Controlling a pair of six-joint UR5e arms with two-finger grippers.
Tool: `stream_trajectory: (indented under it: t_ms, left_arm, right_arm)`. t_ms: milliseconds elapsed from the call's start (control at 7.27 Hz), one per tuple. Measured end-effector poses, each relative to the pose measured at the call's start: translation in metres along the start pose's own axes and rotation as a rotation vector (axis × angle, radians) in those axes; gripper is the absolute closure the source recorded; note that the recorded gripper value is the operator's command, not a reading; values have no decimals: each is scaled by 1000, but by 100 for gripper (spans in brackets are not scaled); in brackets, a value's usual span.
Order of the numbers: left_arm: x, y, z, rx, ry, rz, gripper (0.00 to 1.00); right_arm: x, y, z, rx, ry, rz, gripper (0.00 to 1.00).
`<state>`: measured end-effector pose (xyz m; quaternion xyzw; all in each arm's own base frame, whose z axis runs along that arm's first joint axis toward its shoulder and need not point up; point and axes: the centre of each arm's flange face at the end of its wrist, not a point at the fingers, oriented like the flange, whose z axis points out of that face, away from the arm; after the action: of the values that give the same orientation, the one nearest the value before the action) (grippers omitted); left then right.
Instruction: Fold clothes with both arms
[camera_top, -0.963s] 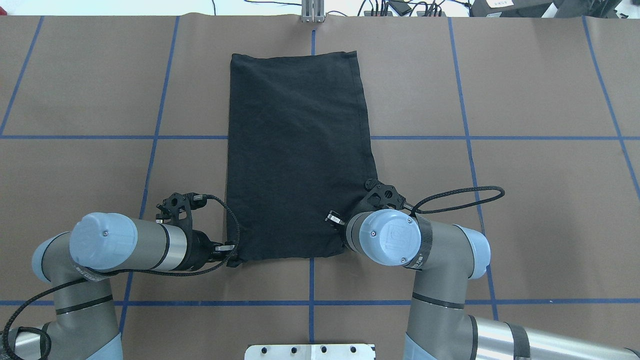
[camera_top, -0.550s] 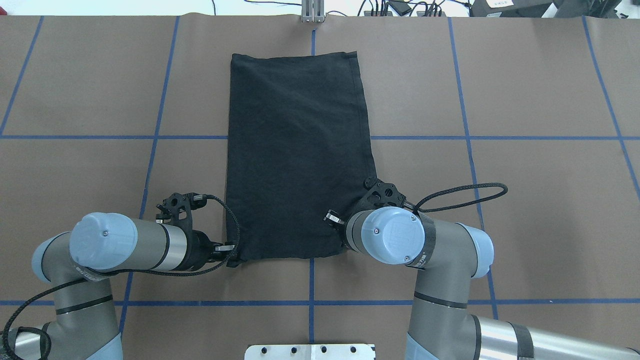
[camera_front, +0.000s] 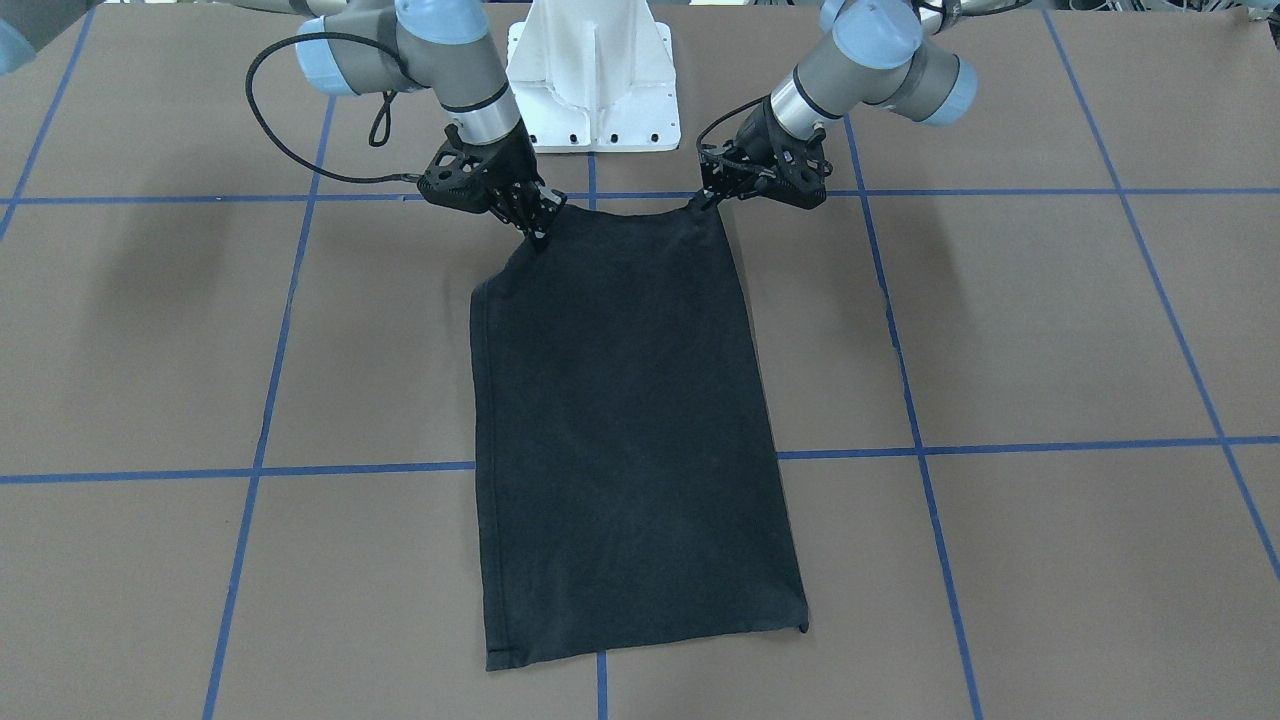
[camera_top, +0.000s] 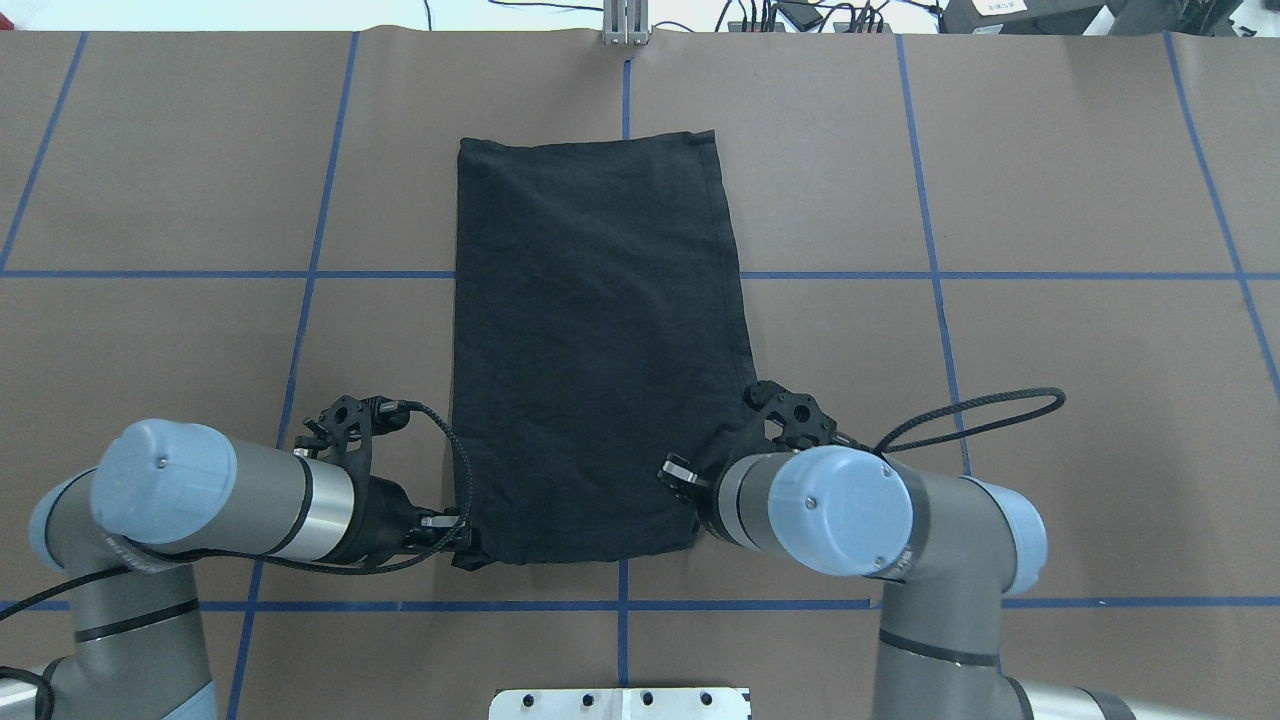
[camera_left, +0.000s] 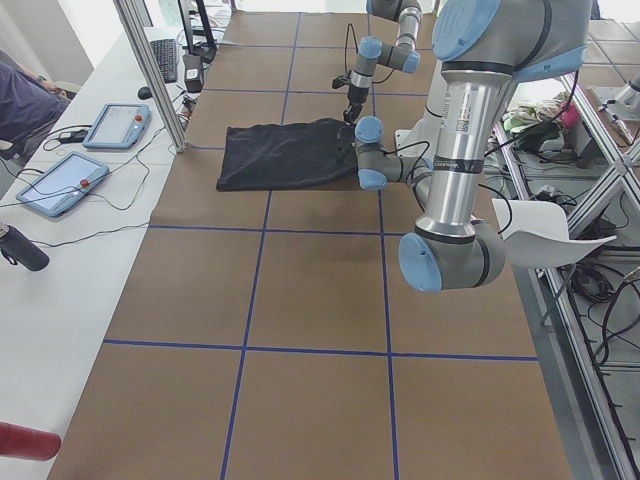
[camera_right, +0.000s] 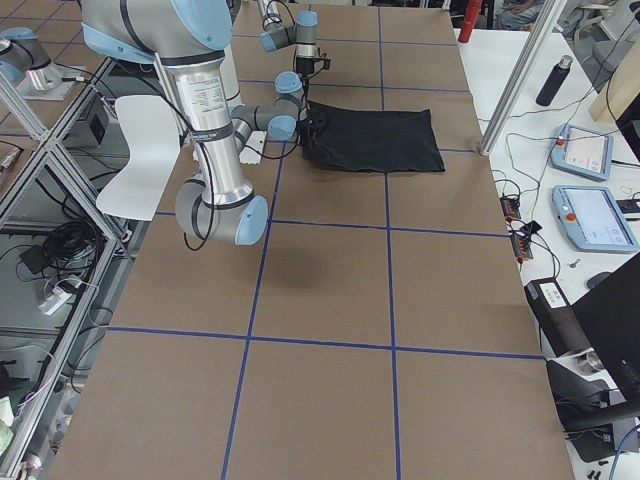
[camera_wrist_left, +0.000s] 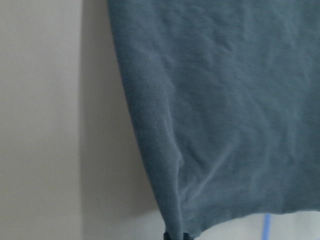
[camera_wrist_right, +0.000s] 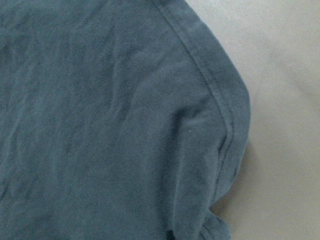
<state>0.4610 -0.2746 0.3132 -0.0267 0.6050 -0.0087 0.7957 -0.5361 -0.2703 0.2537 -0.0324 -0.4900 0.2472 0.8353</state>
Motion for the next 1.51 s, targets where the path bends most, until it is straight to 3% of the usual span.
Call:
stream_trajectory:
  t_ms: [413, 688, 963, 1513]
  left_arm:
    - [20, 60, -49, -105, 75, -59, 100]
    - [26, 68, -50, -123, 67, -79, 100]
    - [38, 44, -39, -79, 1, -107, 100]
    - [73, -77, -33, 108, -104, -86, 100]
  right_arm:
    - [42, 61, -65, -113, 11, -63, 100]
    - [42, 70, -87, -129, 14, -74, 100]
    - [24, 44, -87, -76, -7, -53, 100]
    - [-69, -49, -35, 108, -17, -9, 100]
